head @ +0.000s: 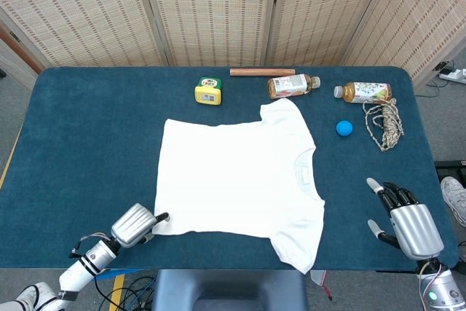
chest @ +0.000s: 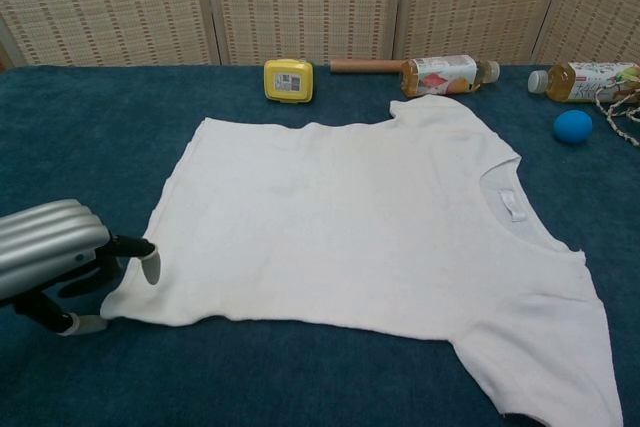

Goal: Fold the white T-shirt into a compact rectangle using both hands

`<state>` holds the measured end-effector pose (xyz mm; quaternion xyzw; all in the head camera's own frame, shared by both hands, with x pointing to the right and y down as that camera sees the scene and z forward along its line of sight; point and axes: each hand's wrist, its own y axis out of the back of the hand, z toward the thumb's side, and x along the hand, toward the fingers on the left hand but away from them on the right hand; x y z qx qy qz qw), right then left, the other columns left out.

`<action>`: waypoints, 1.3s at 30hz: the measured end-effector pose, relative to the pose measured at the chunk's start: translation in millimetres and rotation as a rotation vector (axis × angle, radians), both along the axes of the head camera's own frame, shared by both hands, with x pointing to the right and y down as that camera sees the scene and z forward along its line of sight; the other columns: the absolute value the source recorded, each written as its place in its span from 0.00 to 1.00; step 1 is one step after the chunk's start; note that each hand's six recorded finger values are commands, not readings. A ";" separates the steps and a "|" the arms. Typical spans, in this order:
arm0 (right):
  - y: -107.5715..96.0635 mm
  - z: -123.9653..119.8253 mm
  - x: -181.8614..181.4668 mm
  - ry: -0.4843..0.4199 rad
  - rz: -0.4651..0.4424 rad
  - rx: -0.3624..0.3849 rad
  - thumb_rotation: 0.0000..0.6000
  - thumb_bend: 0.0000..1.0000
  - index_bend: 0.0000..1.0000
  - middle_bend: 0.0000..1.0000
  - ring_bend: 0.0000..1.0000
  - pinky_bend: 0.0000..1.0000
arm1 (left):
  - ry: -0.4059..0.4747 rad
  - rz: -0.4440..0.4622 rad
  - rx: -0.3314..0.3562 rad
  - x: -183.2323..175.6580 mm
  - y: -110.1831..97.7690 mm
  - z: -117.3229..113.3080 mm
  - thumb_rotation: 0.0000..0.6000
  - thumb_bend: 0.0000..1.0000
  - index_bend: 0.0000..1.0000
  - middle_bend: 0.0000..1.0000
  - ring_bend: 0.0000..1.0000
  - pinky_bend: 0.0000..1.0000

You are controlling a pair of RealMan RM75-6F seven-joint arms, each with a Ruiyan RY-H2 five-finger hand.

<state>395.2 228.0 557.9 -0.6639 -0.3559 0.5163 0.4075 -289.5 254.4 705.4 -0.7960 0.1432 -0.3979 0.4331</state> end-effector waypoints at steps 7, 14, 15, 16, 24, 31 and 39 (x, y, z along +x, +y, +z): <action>-0.1 0.9 1.3 -0.004 0.005 0.002 1.00 0.29 0.08 0.30 0.24 0.27 | 0.006 -0.017 -0.023 6.1 -1.8 7.5 1.00 0.24 0.44 0.92 0.87 0.97; -1.2 1.9 1.7 -0.003 0.004 0.001 1.00 0.29 0.08 0.31 0.25 0.28 | 0.043 -0.042 -0.034 12.9 -4.4 8.2 1.00 0.39 0.49 0.93 0.87 0.97; -1.2 2.2 1.4 -0.003 0.003 0.000 1.00 0.29 0.08 0.31 0.25 0.28 | 0.046 -0.043 -0.036 13.6 -4.6 8.4 1.00 0.41 0.50 0.93 0.88 0.97; -1.2 2.7 1.0 -0.002 0.000 -0.003 1.00 0.29 0.08 0.31 0.25 0.28 | 0.050 -0.045 -0.039 14.4 -4.6 8.7 1.00 0.43 0.50 0.93 0.88 0.97; 0.9 8.2 -5.9 -0.009 -0.033 -0.029 1.00 0.33 0.08 0.33 0.27 0.31 | 0.065 -0.050 -0.060 21.6 -3.6 12.5 1.00 0.49 0.58 0.94 0.88 0.98; 2.6 17.2 -24.7 0.009 -0.150 -0.041 1.00 0.34 0.13 0.42 0.43 0.51 | 0.088 -0.067 -0.047 24.8 -7.7 8.3 1.00 0.49 0.61 0.94 0.89 0.98; 11.7 41.1 -54.5 0.008 -0.324 -0.054 1.00 0.21 0.32 0.79 0.89 1.00 | 0.092 -0.049 -0.048 29.6 -5.1 4.5 1.00 0.49 0.61 0.94 0.89 0.98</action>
